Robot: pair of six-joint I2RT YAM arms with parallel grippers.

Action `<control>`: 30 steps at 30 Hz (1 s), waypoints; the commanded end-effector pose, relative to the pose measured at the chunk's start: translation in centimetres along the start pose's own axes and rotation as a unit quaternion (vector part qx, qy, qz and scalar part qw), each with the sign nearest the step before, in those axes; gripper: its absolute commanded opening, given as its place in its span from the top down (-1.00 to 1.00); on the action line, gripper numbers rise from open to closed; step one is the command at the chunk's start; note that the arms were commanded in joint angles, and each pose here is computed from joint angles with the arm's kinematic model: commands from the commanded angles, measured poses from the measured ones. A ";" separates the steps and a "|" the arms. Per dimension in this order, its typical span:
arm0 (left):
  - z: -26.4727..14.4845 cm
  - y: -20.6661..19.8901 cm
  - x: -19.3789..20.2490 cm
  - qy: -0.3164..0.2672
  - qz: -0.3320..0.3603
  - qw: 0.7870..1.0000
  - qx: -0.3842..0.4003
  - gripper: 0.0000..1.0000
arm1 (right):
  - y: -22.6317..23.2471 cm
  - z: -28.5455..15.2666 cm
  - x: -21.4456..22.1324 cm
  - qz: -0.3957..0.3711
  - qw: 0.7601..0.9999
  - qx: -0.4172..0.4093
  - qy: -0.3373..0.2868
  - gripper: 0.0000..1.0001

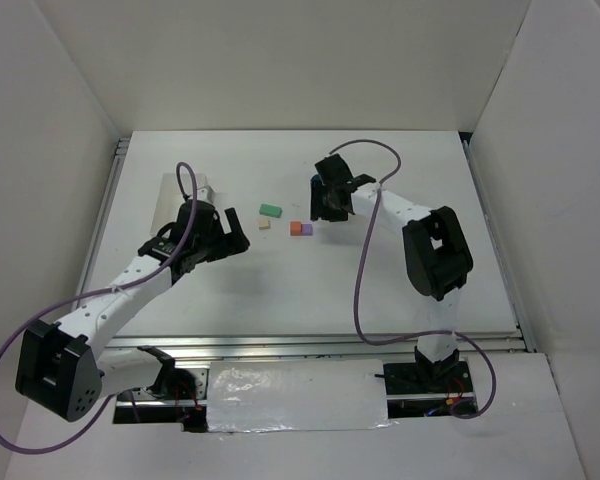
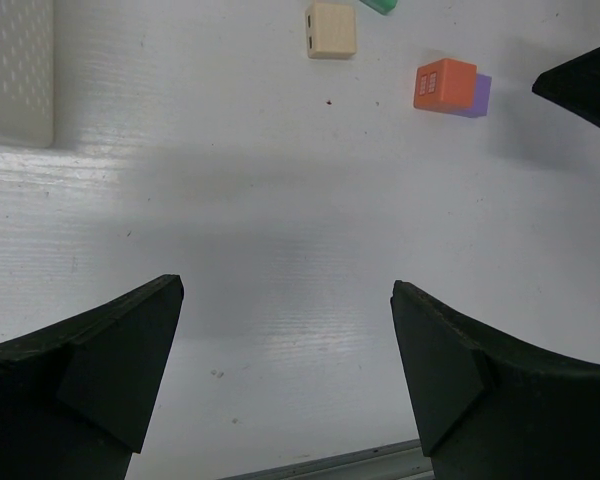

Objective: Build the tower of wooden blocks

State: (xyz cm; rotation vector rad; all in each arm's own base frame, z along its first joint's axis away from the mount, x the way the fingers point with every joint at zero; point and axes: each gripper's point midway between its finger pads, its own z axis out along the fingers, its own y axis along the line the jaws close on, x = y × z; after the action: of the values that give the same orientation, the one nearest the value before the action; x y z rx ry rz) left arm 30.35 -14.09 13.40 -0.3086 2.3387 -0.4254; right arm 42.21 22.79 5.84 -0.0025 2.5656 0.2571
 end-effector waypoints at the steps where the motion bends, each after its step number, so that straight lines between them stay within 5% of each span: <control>1: -1.7 -0.6 -2.0 -0.038 0.007 0.999 0.009 -0.99 | 1.9 -5.0 -4.3 -0.010 0.997 -0.023 -0.066 -0.18; 3: -2.4 -0.3 -2.1 -0.047 0.004 0.999 0.007 -0.98 | 3.5 -5.8 -4.2 -0.027 0.997 -0.035 -0.070 -0.32; 7: -3.7 1.2 -2.5 -0.065 -0.013 0.998 -0.015 -0.99 | 8.0 -7.1 -4.6 -0.066 0.993 -0.062 -0.082 -0.99; 15: -5.4 5.4 -1.2 -0.068 -0.099 0.989 -0.083 -0.99 | 16.2 -5.3 -5.0 -0.097 0.989 -0.070 -0.081 -0.99; 26: -5.9 4.9 -0.6 -0.066 -0.101 0.992 -0.047 -0.98 | 17.1 1.6 -3.0 -0.063 0.996 -0.036 -0.047 -0.99; 30: -5.6 4.2 -0.4 -0.059 -0.092 0.994 -0.025 -0.98 | 17.1 3.1 -2.1 -0.067 0.997 -0.034 -0.034 -0.74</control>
State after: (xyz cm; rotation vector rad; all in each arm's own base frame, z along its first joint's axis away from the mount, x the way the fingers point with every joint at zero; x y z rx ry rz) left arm 25.89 -8.12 15.21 -0.5852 2.2421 -0.3578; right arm 44.04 39.42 6.10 -0.2167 2.5063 0.2685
